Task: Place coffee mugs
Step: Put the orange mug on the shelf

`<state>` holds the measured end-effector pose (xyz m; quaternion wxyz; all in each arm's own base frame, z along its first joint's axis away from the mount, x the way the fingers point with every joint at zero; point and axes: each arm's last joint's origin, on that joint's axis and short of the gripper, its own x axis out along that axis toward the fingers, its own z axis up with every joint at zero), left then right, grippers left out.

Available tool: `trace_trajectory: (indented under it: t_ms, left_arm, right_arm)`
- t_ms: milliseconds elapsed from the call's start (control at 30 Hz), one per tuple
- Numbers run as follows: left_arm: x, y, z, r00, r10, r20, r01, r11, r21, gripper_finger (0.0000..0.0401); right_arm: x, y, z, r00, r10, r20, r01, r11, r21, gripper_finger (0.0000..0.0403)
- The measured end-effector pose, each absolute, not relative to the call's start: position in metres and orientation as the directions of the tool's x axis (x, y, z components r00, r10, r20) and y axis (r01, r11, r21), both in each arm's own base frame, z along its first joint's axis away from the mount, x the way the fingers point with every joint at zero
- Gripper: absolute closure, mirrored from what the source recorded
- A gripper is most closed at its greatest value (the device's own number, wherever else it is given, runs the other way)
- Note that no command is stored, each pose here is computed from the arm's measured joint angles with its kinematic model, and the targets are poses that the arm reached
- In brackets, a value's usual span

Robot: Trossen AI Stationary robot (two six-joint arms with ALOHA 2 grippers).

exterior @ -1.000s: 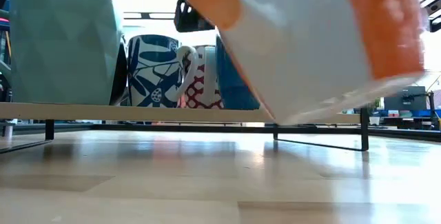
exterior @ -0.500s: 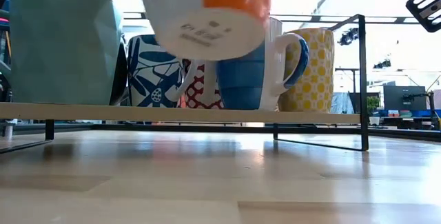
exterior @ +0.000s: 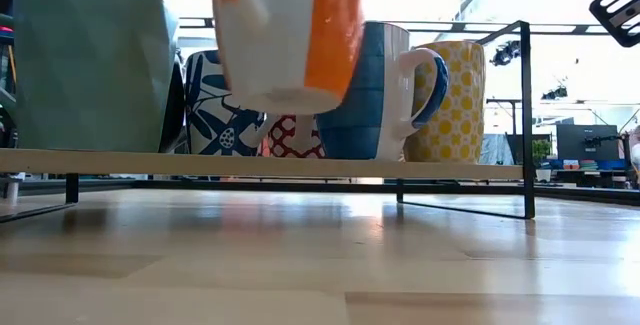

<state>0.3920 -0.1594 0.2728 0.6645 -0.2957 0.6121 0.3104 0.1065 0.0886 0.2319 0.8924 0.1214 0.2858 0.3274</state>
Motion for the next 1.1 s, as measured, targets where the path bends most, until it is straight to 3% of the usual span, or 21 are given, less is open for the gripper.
trace_trajectory:
  t_ms: [533, 1100]
  left_arm:
    - [0.389, -0.144, 0.266, -0.036, 0.093, -0.995, -0.82, 0.566, 0.083, 0.0395]
    - [0.391, -0.134, 0.258, -0.055, 0.143, -0.988, -0.783, 0.608, 0.131, 0.0395]
  right_arm:
    - [0.107, 0.089, 0.232, 0.622, 0.654, -0.431, -0.505, 0.755, 0.418, 0.0403]
    - [0.106, 0.089, 0.232, 0.611, 0.665, -0.43, -0.496, 0.745, 0.447, 0.0403]
